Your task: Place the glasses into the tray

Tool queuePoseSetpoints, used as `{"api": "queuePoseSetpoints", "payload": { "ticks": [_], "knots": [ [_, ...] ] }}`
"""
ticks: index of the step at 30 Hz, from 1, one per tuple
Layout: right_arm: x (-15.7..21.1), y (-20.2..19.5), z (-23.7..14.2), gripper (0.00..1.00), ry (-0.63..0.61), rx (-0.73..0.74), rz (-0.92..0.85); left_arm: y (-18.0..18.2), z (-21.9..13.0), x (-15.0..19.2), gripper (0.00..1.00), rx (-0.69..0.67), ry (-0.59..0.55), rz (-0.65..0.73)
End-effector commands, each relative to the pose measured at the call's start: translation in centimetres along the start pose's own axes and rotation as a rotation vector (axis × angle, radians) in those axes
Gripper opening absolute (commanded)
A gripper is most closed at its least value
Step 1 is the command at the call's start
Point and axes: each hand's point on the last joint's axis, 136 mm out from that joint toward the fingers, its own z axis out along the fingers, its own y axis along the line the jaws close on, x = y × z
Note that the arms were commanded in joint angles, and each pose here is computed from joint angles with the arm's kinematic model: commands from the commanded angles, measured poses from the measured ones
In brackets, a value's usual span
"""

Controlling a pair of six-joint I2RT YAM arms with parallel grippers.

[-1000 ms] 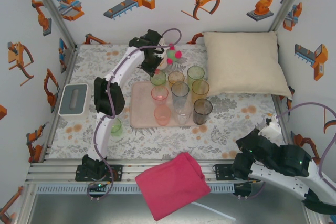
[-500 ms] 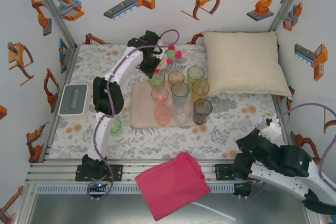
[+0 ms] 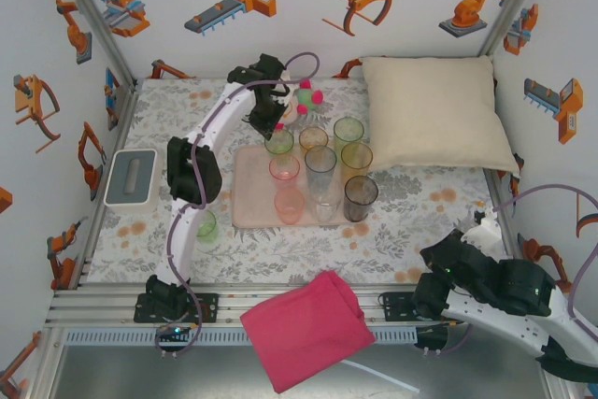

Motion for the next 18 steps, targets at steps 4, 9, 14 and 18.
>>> {"api": "queuePoseSetpoints", "payload": {
  "ticks": [4, 9, 14, 18],
  "knots": [
    [-0.5, -0.4, 0.2, 0.19, -0.036, 0.013, 0.011, -0.6, 0.1, -0.3, 0.2, 0.022, 0.003, -0.005],
    [-0.5, -0.4, 0.1, 0.19, -0.037, 0.013, 0.012, -0.8, 0.1, -0.6, 0.22, 0.031, -0.006, -0.009],
    [-0.6, -0.4, 0.1, 0.19, -0.039, 0.013, 0.015, -1.0, 0.0, -0.9, 0.24, 0.047, -0.017, -0.015],
    [-0.6, -0.3, 0.1, 0.19, -0.039, 0.012, 0.014, -1.3, -0.2, -1.3, 0.24, 0.054, -0.03, -0.018]
  ]
}}
